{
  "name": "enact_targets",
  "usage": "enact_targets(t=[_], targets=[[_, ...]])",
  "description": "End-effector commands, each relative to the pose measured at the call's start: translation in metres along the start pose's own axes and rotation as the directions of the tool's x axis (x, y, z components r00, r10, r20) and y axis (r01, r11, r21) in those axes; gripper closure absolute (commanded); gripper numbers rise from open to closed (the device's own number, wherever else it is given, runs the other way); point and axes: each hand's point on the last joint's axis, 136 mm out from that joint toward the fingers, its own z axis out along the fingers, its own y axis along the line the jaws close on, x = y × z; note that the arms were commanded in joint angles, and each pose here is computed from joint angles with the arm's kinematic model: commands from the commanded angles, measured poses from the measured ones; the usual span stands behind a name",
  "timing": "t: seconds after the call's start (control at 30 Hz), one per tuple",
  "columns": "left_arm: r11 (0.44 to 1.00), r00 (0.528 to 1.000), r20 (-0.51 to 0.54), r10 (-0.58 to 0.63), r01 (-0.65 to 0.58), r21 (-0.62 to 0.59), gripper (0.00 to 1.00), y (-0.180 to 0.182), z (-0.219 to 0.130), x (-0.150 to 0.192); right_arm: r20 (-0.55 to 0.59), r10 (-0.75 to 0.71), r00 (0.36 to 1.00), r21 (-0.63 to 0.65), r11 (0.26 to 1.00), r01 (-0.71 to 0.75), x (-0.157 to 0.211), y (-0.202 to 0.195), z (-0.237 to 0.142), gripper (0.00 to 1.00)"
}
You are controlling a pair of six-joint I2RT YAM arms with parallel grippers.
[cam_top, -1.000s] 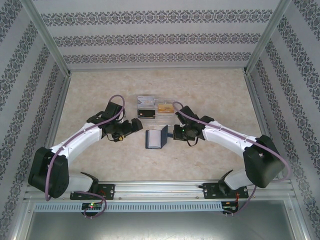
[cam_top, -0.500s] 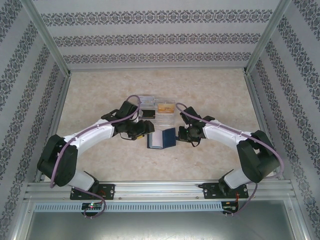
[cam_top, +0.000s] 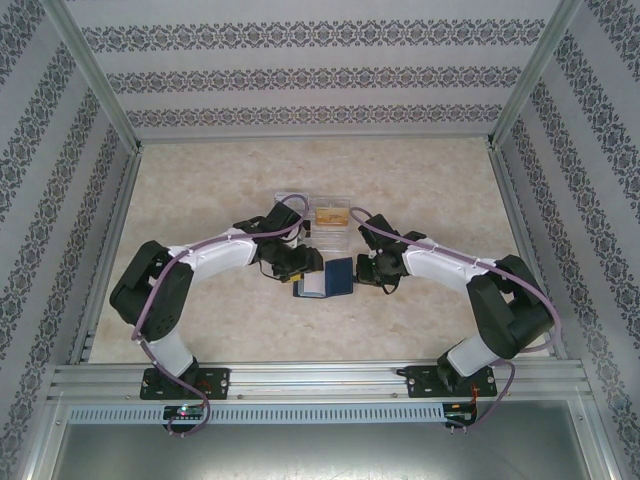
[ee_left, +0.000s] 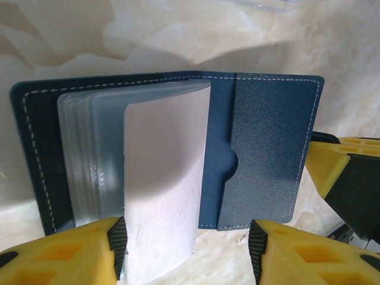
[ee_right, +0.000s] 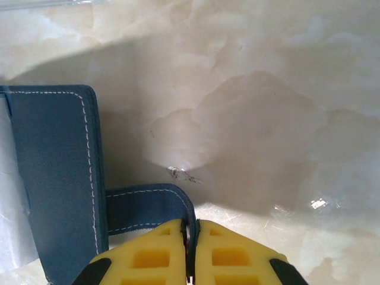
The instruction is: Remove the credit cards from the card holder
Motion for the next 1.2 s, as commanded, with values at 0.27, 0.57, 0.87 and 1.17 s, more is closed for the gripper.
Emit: enact_targets(t=[0.27,0.57,0.87,1.17], targets=[[0.996,0.996,-0.059,0.063,-0.067,-0.067,0.3,0.007,0.006,0.006,-0.013,0.036,0.999,0.007,0.999,-0.036,-0.003,-0.001,0.001,0.91],[0.993,0.99,-0.103,0.093,-0.101,-0.069,0.27,0.0,0.021,0.01,-0.019,0.037,0.999,0.001,0.999,-0.037,-0.002,0.0,0.003,0.91],[0.99,0.984,-0.109,0.14,-0.139,0.017,0.26,-0.022,0.021,0.014,-0.013,0.044,0.999,-0.018,0.999,-0.045,-0.004,0.004,0.002,0.91],[0.975,0.975,-0.075,0.207,-0.199,0.101,0.25,-0.05,0.009,0.015,-0.012,0.049,0.999,-0.02,0.999,-0.049,-0.004,0.005,0.002,0.91]])
